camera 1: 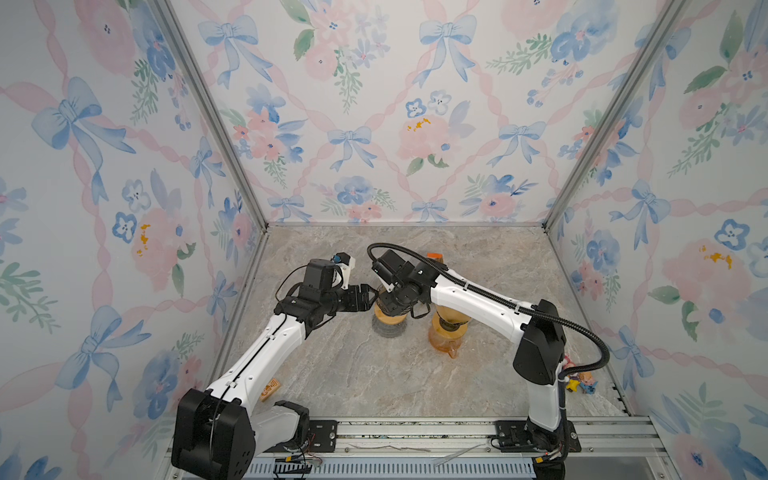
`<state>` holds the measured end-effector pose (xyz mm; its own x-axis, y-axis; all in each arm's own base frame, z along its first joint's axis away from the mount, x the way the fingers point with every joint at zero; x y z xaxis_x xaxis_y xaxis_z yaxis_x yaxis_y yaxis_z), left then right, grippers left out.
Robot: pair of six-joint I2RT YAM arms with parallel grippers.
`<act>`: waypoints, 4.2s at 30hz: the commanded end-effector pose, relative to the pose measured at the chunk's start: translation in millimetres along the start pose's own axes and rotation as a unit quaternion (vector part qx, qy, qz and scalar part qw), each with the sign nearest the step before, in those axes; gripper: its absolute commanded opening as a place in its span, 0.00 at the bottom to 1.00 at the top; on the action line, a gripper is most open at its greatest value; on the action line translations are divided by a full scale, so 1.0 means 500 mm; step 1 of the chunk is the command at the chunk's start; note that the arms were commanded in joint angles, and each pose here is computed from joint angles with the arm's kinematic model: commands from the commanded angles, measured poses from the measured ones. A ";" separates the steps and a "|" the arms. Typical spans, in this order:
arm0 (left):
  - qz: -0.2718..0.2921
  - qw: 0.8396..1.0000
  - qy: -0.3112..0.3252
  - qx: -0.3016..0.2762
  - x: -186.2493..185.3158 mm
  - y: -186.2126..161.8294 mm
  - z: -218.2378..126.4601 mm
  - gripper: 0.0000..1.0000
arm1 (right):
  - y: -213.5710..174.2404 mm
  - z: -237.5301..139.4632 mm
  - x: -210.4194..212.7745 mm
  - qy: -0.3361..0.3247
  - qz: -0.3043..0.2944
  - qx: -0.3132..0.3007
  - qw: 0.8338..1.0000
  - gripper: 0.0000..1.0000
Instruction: Place the coffee filter in the dripper
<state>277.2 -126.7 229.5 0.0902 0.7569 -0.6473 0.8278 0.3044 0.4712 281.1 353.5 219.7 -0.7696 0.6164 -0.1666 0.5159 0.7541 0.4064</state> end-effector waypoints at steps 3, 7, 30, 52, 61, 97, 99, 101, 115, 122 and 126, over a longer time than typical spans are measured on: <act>0.000 1.000 0.005 -0.003 0.004 0.010 0.009 0.82 | 0.015 -0.017 0.010 0.005 -0.010 -0.015 1.000 0.43; -0.002 1.000 0.014 -0.001 0.012 0.008 0.016 0.82 | 0.021 -0.038 0.006 0.007 -0.010 -0.030 0.999 0.43; -0.006 1.000 0.018 -0.013 0.027 0.009 0.000 0.82 | 0.003 -0.189 -0.063 0.039 0.056 -0.143 0.987 0.42; 0.053 0.992 -0.012 -0.114 -0.038 0.052 -0.100 0.98 | -0.174 -0.323 -0.226 -0.068 0.179 -0.252 0.949 0.96; 0.075 0.972 0.089 -0.206 0.015 0.093 -0.095 0.98 | -0.296 -0.296 -0.291 -0.239 0.200 -0.256 0.915 0.96; 0.149 0.878 0.227 -0.395 0.342 0.026 0.010 0.98 | -0.471 -0.120 -0.417 -0.357 0.243 -0.224 0.873 0.96; 0.150 0.878 0.226 -0.394 0.342 0.025 0.011 0.98 | -0.471 -0.112 -0.420 -0.362 0.241 -0.229 0.871 0.96; 0.151 0.878 0.226 -0.394 0.342 0.026 0.011 0.98 | -0.472 -0.104 -0.426 -0.368 0.240 -0.231 0.868 0.96; 0.151 0.878 0.227 -0.394 0.341 0.025 0.012 0.98 | -0.513 -0.028 -0.447 -0.417 0.238 -0.207 0.852 0.96; 0.151 0.878 0.227 -0.394 0.341 0.026 0.012 0.98 | -0.538 0.009 -0.452 -0.424 0.237 -0.224 0.845 0.96; 0.151 0.878 0.227 -0.394 0.341 0.025 0.012 0.98 | -0.550 0.029 -0.463 -0.407 0.246 -0.236 0.847 0.96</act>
<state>307.1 3.9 121.2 -0.1553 0.9649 -0.2117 0.1527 0.2352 0.9599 317.9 11.5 128.8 0.0921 0.9142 -0.3947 0.4129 0.3257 0.8505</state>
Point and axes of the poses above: each gripper's point midway between its finger pads, its own z axis out along the fingers, its own x axis along the line the jaws close on, y = z × x, the point moved 7 cm from there along -z, back along the fingers, and after that the axes turned 15 degrees about -z, right-handed, at the moved point
